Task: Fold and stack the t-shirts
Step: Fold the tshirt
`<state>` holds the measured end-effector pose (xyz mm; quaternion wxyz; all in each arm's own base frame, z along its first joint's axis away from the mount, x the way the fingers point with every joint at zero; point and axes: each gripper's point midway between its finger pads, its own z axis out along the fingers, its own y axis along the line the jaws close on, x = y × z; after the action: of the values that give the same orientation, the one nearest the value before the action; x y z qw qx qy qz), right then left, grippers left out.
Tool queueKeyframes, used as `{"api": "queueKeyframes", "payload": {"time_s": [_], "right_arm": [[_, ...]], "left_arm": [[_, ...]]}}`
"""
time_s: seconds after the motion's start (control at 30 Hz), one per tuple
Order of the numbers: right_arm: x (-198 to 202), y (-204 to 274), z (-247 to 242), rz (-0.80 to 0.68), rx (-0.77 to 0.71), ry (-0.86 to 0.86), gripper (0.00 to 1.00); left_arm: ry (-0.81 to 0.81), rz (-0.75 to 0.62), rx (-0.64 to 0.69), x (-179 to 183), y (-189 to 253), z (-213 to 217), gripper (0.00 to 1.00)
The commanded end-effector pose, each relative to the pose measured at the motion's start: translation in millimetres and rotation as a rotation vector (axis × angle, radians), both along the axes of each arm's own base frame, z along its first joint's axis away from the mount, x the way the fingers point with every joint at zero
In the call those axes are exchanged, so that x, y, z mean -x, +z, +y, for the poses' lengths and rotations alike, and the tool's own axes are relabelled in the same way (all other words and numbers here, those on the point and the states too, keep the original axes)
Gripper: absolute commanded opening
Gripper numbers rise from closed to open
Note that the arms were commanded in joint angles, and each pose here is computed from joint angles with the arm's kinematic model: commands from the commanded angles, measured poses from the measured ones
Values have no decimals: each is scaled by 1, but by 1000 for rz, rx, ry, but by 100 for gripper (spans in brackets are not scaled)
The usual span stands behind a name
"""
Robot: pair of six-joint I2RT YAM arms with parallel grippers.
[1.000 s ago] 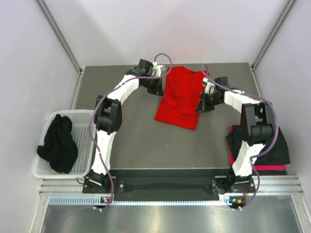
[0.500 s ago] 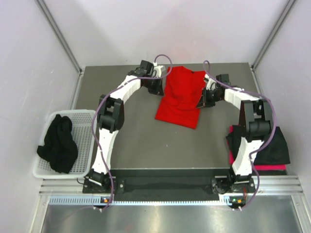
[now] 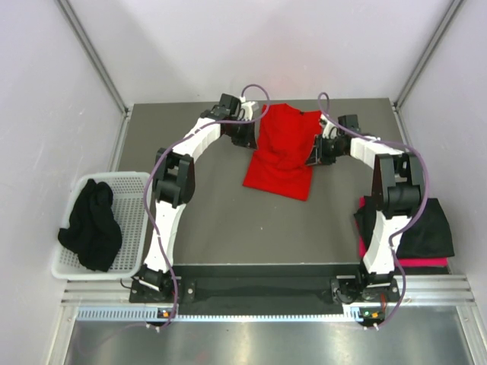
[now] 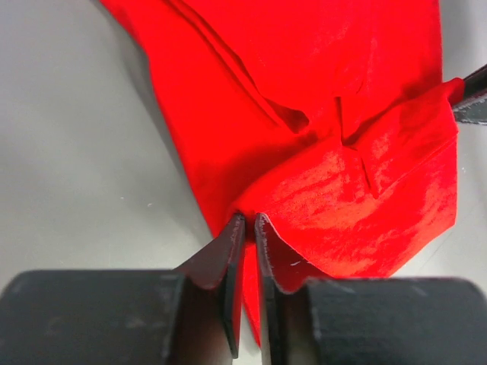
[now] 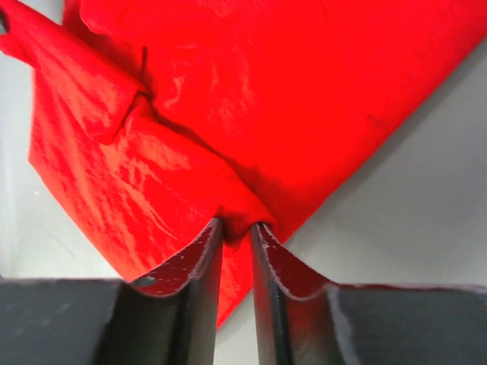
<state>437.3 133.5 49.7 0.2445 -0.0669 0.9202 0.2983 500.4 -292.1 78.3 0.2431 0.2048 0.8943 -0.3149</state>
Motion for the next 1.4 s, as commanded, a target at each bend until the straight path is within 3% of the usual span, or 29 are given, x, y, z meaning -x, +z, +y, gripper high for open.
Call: {"api": "queueKeyframes", "payload": {"time_s": [0.0, 0.13, 0.33, 0.43, 0.47, 0.6, 0.67, 0.8, 0.87, 0.93, 1.37], "right_arm": [[-24, 46, 2, -161, -37, 20, 24], [-15, 60, 1, -170, -36, 32, 33], [9, 102, -15, -244, 40, -2, 33], [44, 101, -10, -141, 19, 56, 36], [54, 96, -9, -101, 8, 67, 37], [105, 63, 7, 134, -118, 110, 38], [121, 44, 10, 201, -147, 98, 43], [131, 22, 17, 280, -224, 43, 46], [134, 17, 18, 300, -228, 31, 48], [135, 14, 20, 328, -241, 28, 49], [134, -9, 20, 392, -234, 6, 49]], "left_arm": [[15, -89, 7, -13, 29, 4, 16], [32, -137, -16, -17, 45, 9, 29], [76, -251, -44, -17, 100, 28, 32], [70, -203, -1, 11, 113, 34, 35], [62, -128, -1, 28, 92, 38, 42], [42, 151, 86, 75, 64, 46, 43], [32, 296, 143, 91, 44, 47, 43], [61, 364, 158, 99, 24, 56, 45], [55, 393, 154, 103, 15, 56, 57], [55, 419, 152, 104, 6, 56, 62], [47, 537, 137, 122, -23, 57, 66]]}}
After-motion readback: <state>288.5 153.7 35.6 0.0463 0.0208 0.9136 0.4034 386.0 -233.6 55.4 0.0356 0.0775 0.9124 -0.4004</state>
